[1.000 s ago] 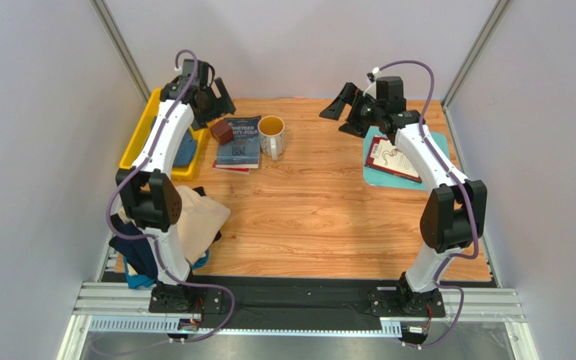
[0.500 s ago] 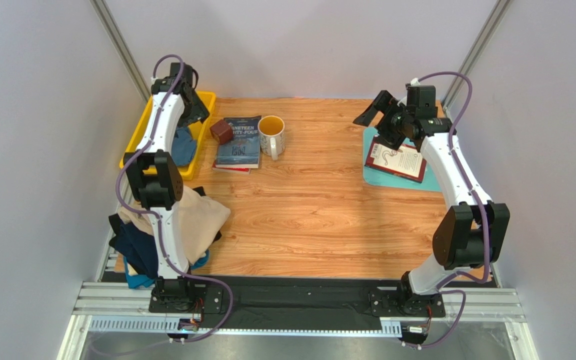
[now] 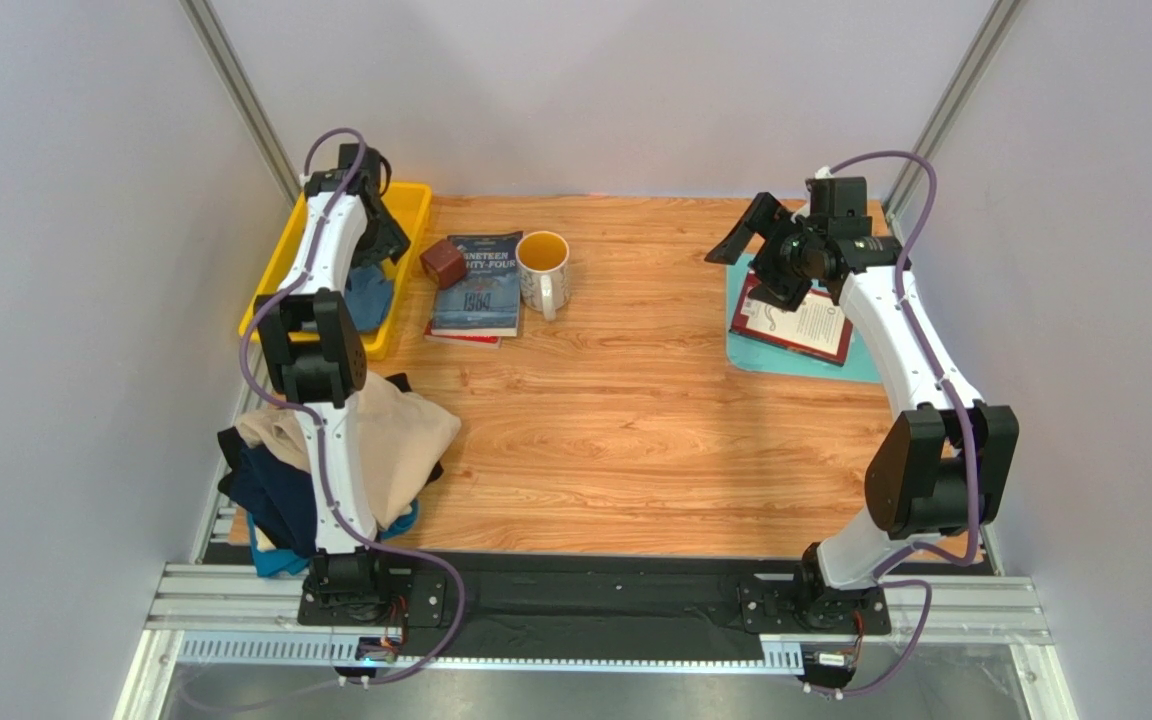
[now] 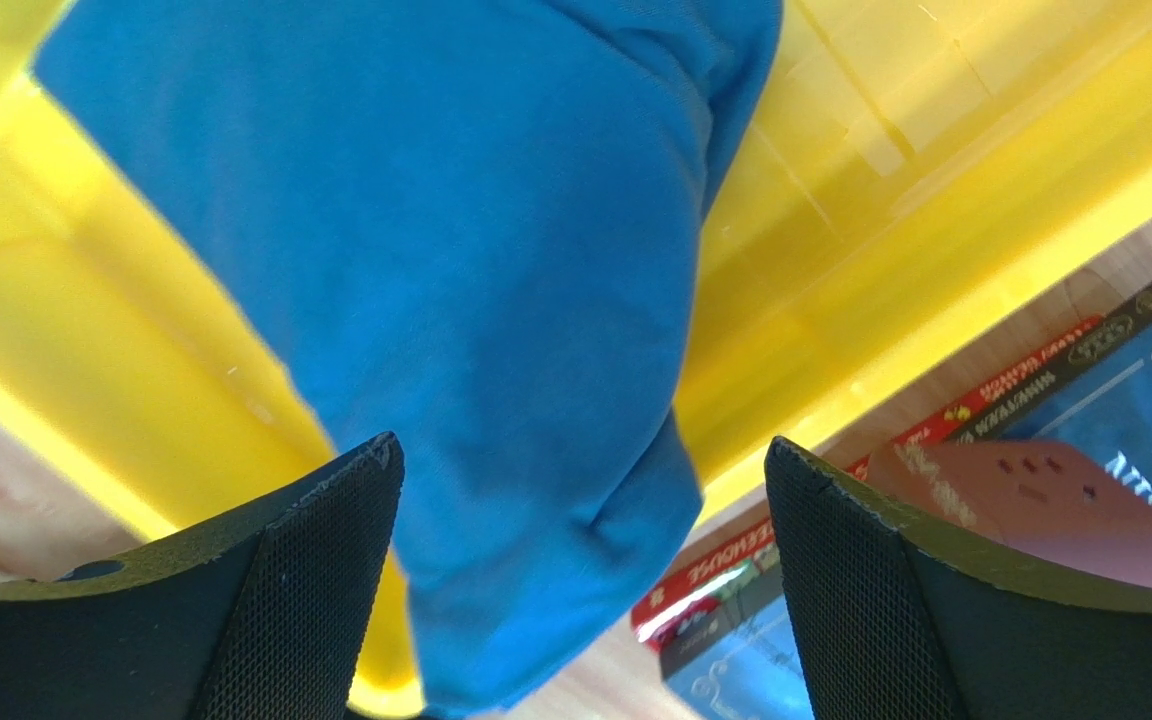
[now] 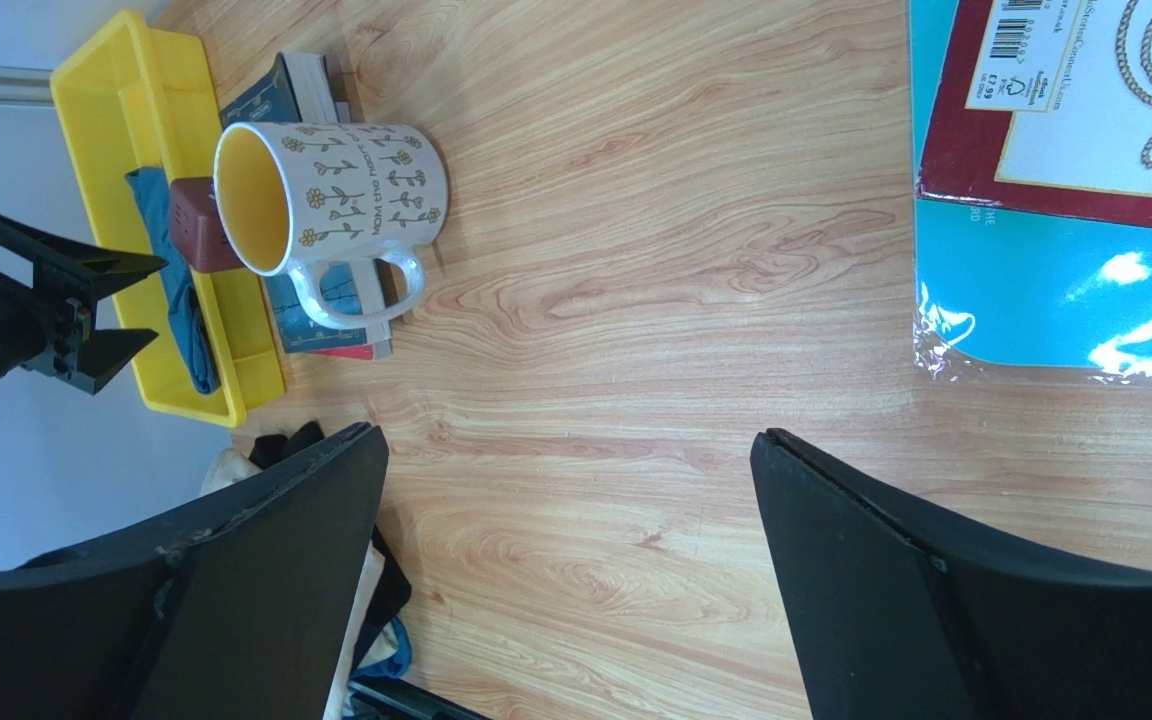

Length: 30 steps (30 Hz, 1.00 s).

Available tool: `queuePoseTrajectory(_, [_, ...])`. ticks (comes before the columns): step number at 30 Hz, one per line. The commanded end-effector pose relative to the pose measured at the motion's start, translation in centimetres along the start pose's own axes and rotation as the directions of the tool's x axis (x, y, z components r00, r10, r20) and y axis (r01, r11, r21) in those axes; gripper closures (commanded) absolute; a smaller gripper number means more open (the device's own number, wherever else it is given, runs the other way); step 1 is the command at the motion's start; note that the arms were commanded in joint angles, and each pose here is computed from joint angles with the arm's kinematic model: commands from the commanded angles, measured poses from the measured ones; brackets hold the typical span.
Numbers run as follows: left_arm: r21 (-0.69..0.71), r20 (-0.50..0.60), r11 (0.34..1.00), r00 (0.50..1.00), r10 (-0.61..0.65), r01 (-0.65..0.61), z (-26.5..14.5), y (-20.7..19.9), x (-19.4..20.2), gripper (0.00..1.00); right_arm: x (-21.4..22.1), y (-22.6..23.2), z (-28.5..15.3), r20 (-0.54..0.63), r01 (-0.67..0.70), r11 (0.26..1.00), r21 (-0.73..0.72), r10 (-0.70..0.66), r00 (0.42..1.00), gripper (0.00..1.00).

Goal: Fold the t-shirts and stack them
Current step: Grab crumpled tshirt from bin with the left arm

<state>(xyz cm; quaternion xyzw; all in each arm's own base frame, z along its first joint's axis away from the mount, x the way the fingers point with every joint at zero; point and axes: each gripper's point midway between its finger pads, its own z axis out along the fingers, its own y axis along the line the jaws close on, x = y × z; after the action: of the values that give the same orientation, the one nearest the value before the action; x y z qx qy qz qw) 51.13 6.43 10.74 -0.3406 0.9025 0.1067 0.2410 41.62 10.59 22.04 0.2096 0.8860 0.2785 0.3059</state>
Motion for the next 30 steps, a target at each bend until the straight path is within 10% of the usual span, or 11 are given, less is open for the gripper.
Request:
queuePoseTrajectory(1, [0.023, 0.0, 1.0, 1.0, -0.018, 0.018, 1.2, -0.7, -0.7, 0.05, -0.3, 0.4, -0.4, 0.003, 0.03, 0.999, -0.015, -0.03, 1.0, 0.0])
queuePoseTrajectory(15, [0.012, -0.085, 0.998, 0.995, -0.058, 0.059, 3.9, -0.5, 1.3, 0.17, 0.2, -0.6, 0.1, -0.045, 0.021, 1.0, -0.01, -0.021, 0.999, 0.0])
queuePoseTrajectory(23, [-0.02, -0.141, 0.999, 0.989, -0.045, 0.042, 4.2, 0.3, 3.1, 0.64, 0.7, -0.6, 1.0, -0.088, 0.001, 1.0, -0.026, -0.004, 0.996, 0.0])
queuePoseTrajectory(26, [-0.019, -0.13, 0.999, 0.991, -0.042, 0.04, 3.8, 0.4, 2.8, 0.96, 1.0, -0.8, 1.2, -0.1, -0.009, 1.0, -0.025, 0.006, 0.995, 0.0])
queuePoseTrajectory(30, [-0.014, -0.042, 0.997, 0.997, -0.071, 0.071, 1.4, 0.8, 0.2, 1.0, 1.5, -0.8, 1.2, -0.111, -0.049, 0.998, -0.028, 0.046, 0.993, 0.0])
